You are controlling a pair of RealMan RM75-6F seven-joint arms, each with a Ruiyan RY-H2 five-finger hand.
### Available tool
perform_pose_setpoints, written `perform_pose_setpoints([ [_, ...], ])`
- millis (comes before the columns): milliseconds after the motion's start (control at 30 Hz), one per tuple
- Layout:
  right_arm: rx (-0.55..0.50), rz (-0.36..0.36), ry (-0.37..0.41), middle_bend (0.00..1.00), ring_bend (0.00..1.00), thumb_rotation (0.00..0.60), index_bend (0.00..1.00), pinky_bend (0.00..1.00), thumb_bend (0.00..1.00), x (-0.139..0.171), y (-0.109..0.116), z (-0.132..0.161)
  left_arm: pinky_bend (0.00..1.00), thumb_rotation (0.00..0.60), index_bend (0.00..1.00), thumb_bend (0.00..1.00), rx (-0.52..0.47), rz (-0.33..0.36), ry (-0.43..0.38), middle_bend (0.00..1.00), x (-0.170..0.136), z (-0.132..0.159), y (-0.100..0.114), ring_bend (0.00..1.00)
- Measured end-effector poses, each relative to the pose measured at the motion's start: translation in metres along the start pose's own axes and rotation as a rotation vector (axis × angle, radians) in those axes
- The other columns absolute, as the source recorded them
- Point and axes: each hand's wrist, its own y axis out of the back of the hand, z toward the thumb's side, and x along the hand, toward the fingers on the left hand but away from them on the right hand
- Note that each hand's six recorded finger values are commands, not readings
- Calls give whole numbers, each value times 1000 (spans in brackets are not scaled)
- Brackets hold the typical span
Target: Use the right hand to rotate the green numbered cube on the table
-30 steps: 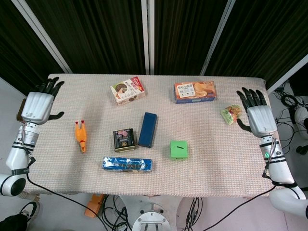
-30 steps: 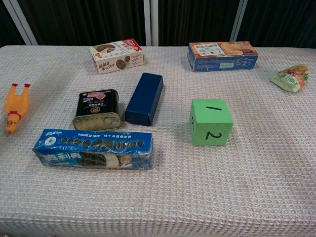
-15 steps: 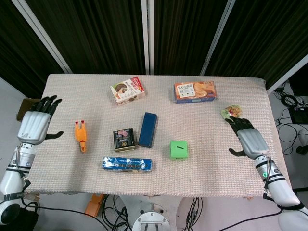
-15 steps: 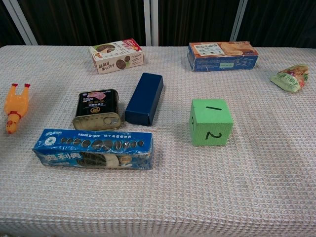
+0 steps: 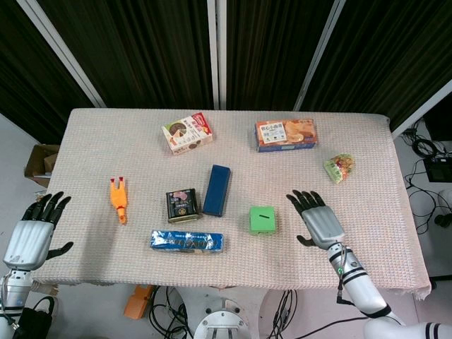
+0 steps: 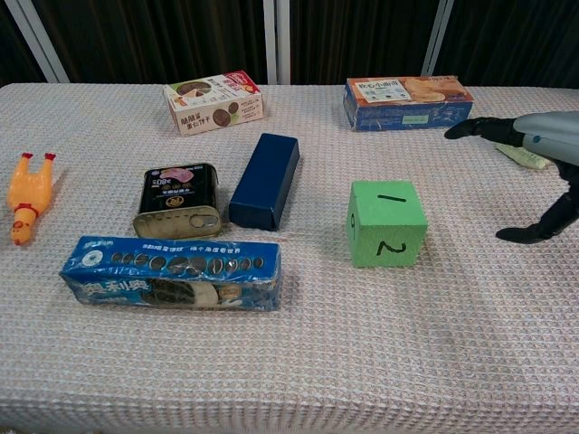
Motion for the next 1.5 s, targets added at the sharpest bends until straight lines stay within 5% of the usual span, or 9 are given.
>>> perform_pose_setpoints([
  [333,-1,-7,15,27,0,600,0,0,121,-33,-20,43,182,557,103,93,-43,-12,9,85,-13,-6,-15,69],
  [900,-39,26,43,210,0,600,0,0,125,-35,-27,71,181,526,105,95,-70,-34,9,85,-17,-8,-13,68],
  [1500,-59,52,91,181,0,600,0,0,122,-31,-29,87,181,526,112,94,-90,-45,11,85,-18,-11,-13,68],
])
